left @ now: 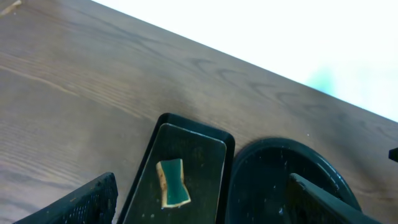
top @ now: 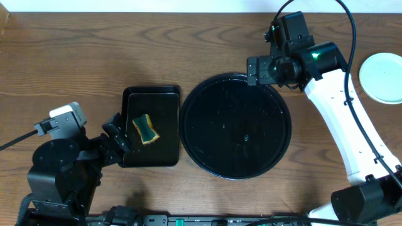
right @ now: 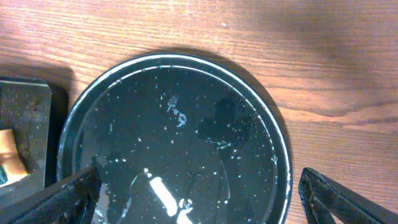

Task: Clean dirty plates on tray and stack at the side
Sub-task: 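Open the left gripper and release the sponge on the small tray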

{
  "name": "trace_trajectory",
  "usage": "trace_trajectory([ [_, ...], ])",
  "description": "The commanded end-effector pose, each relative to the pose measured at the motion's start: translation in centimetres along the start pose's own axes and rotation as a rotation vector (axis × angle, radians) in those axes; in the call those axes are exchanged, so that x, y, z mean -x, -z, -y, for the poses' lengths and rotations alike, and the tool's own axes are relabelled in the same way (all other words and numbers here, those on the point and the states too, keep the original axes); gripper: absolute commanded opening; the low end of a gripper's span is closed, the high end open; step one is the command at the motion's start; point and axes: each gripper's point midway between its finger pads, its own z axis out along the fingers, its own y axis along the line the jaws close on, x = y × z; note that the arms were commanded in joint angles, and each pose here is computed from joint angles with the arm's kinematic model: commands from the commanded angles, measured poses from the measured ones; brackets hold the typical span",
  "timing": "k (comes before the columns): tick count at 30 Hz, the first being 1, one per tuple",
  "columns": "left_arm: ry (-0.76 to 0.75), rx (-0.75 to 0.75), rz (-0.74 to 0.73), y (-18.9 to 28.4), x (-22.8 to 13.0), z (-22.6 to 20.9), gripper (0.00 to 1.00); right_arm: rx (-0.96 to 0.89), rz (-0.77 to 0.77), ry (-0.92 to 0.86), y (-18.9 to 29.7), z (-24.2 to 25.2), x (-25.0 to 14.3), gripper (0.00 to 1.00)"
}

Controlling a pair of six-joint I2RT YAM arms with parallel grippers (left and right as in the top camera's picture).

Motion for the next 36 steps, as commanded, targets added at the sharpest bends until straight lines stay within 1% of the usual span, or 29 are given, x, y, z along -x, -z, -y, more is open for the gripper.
trace_trajectory([
  [1, -0.010, 0.011, -0.006, 0.13, 0.06, -0.16, 0.85, -0.007, -0.003, 0.019, -0.29, -0.18, 0.11, 0.99],
  [36, -0.011, 0.014, -0.012, 0.04, -0.05, -0.19, 0.87, -0.007, -0.003, 0.019, -0.29, -0.19, 0.11, 0.99],
])
